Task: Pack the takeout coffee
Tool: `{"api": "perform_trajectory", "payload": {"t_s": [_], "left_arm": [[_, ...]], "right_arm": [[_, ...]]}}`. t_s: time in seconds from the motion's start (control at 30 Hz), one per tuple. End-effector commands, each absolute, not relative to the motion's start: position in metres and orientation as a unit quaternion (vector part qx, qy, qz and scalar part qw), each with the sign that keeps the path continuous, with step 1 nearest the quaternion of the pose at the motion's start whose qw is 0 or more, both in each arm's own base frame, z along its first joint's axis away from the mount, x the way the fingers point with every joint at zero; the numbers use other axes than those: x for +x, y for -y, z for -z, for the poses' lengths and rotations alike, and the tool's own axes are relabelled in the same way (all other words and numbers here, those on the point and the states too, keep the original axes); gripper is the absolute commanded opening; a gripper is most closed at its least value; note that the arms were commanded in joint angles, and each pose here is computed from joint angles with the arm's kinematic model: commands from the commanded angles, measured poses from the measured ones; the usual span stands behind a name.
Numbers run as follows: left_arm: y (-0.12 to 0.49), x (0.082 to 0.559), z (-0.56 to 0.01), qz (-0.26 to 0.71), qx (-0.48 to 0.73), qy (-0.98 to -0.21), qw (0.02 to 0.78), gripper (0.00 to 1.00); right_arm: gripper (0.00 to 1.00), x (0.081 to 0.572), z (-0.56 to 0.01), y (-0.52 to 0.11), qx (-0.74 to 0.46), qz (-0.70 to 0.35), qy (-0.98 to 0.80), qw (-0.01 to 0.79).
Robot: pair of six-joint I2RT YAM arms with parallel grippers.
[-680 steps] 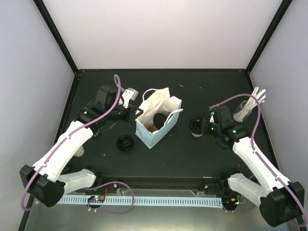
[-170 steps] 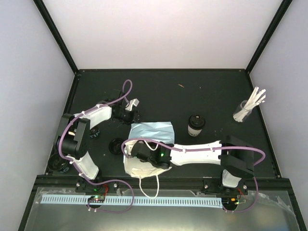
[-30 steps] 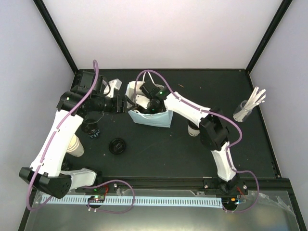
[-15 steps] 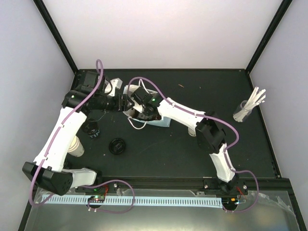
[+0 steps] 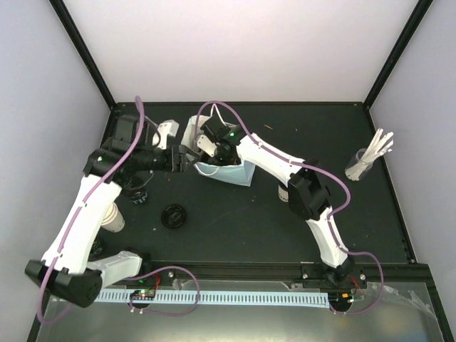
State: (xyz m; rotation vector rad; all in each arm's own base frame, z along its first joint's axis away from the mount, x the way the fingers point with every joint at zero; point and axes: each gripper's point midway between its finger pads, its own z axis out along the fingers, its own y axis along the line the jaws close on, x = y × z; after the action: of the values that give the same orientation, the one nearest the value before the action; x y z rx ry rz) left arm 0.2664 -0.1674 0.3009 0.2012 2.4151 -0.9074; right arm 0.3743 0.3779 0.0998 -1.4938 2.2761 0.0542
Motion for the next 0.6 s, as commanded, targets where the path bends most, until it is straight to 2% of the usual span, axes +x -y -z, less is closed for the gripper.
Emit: {"api": "perform_trajectory", "payload": {"t_s": [0.0, 0.13, 0.3, 0.57], "left_arm": [[0.159, 0.262, -0.312, 0.342, 0.037, -0.886, 0.310, 0.75], [0.155, 0.262, -0.296, 0.383, -0.113, -0.879, 0.259, 0.75], [0.153, 0.276, -0.293, 0.467, -0.280, -0.801, 0.250, 0.75], [0.140, 0.302, -0.324, 0.461, -0.347, -0.769, 0.277, 0.79]], "right_arm": [[0.45, 0.327, 0.015, -0.306, -0.542, 0.025, -0.840, -0.015], [0.45, 0.333, 0.010, -0.308, -0.539, 0.021, -0.842, -0.003], [0.45, 0.334, 0.006, -0.314, -0.539, 0.011, -0.842, 0.001], [0.45, 0.332, 0.007, -0.310, -0.543, 0.014, -0.840, 0.003]]}}
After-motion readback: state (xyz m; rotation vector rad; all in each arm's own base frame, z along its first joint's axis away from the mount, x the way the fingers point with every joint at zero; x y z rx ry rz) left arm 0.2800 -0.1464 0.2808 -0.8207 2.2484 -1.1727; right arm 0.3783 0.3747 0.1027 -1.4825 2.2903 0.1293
